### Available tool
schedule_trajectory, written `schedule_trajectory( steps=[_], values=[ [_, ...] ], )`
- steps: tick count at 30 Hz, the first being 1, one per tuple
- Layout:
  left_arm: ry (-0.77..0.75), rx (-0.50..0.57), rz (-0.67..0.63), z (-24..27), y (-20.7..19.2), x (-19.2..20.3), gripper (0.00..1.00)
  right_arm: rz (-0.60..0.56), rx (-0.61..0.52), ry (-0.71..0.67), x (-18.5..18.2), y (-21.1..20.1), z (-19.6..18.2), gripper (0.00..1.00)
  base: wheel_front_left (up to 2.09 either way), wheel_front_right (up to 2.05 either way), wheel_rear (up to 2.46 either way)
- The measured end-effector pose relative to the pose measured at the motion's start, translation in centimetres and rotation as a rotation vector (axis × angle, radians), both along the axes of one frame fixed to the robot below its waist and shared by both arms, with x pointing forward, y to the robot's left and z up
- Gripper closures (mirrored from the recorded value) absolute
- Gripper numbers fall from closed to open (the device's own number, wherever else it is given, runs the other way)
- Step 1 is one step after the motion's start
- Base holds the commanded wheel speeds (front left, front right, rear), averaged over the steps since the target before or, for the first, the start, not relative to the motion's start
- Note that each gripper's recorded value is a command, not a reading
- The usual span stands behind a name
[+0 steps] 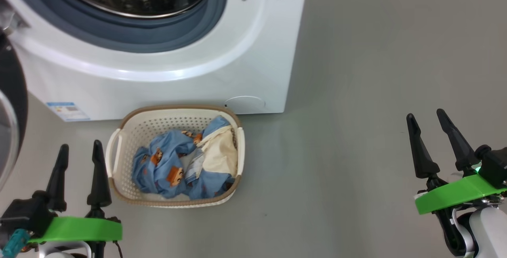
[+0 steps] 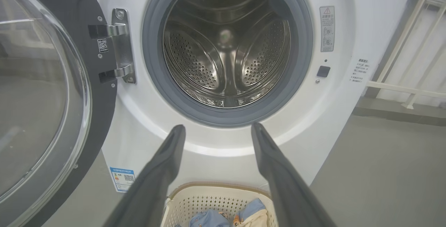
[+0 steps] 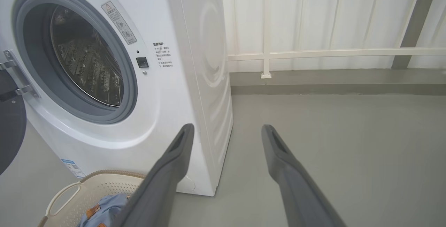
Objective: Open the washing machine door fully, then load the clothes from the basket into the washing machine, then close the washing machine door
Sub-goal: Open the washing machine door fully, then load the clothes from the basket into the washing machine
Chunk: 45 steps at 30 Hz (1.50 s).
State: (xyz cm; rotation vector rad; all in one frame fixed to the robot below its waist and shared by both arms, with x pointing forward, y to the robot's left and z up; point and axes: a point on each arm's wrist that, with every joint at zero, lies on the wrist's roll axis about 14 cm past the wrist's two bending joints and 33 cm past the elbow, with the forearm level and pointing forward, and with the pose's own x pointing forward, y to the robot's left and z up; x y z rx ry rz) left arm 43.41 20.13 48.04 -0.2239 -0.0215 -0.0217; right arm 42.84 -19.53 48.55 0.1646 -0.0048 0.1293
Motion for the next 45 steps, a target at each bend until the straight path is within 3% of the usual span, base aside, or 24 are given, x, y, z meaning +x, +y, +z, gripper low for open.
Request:
schedule_trajectory(
  steps=[12, 30, 45],
  values=[
    [0.017, -0.012, -0.074, -0.5, -2.7, -0.8, 0.0, -0.08, 0.0, -0.005, -2.6, -2.5, 0.6, 0.0, 0.0, 0.0, 0.0],
    [0.033, -0.047, -0.075, -0.9, -2.8, -1.6, 0.0, -0.08, 0.009, -0.007, -2.9, -2.3, 0.6, 0.0, 0.0, -0.02, 0.01],
    [0.047, -0.045, -0.087, -1.3, -2.8, -1.7, 0.0, -0.069, 0.017, 0.004, -2.5, -1.8, 0.1, 0.0, 0.71, -1.3, 0.59]
  ],
)
